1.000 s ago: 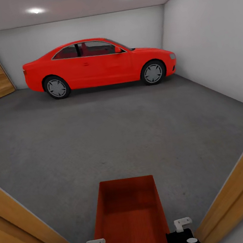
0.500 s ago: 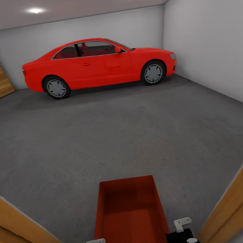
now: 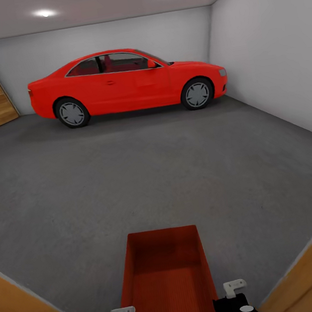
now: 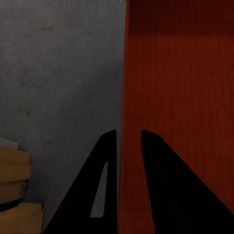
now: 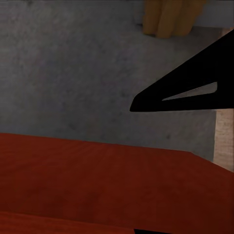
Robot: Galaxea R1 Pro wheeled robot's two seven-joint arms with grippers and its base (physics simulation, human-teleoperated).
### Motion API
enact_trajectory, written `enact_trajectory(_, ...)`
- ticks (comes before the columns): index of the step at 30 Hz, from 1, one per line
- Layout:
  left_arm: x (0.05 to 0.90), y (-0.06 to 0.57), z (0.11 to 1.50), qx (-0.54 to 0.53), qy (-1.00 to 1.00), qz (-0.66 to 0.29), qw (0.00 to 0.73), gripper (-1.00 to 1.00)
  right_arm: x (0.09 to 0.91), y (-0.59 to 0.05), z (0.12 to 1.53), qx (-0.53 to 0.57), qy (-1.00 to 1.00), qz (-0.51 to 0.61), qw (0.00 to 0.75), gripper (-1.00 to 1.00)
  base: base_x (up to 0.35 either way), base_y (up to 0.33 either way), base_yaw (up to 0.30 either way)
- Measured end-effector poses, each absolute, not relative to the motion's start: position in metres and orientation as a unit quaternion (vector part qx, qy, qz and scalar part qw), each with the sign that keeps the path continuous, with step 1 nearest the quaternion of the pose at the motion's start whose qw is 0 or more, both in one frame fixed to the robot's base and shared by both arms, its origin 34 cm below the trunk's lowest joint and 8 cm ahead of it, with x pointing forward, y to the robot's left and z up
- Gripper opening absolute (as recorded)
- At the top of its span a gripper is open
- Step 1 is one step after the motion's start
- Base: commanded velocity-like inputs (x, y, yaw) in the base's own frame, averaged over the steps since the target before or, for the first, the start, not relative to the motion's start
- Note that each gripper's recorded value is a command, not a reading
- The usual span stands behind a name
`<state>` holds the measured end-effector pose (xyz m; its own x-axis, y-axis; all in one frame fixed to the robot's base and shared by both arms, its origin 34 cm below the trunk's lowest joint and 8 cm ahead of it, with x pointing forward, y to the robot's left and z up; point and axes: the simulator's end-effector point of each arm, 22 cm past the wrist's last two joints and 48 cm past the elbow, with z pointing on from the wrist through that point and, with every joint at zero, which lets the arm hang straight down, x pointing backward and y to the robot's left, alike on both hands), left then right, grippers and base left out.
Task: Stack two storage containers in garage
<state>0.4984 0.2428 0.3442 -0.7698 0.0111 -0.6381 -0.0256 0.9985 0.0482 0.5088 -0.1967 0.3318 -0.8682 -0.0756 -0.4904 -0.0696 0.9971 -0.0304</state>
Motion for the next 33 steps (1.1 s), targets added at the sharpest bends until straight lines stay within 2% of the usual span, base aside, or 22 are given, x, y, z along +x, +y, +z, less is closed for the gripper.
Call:
enact_trajectory(13, 0.4984, 0.2428, 0.3439, -0.004, 0.94, 0.027, 0.339, -1.0, 0.5087, -0.1968, 0.3315, -0.037, 0.967, -0.006, 0.254, -1.0, 0.099, 0.0, 0.0)
enact_trajectory(21, 0.4983, 0.2428, 0.344, -0.003, 0.94, 0.027, 0.339, -1.0, 0.5086, -0.1968, 0.3315, -0.038, 0.967, -0.006, 0.254, -1.0, 0.202, 0.0, 0.0)
enact_trajectory(33, 0.4983, 0.2428, 0.3438, -0.004, 0.94, 0.027, 0.339, -1.0, 0.5087, -0.1967, 0.3314, -0.038, 0.967, -0.006, 0.254, -1.0, 0.027, 0.0, 0.0)
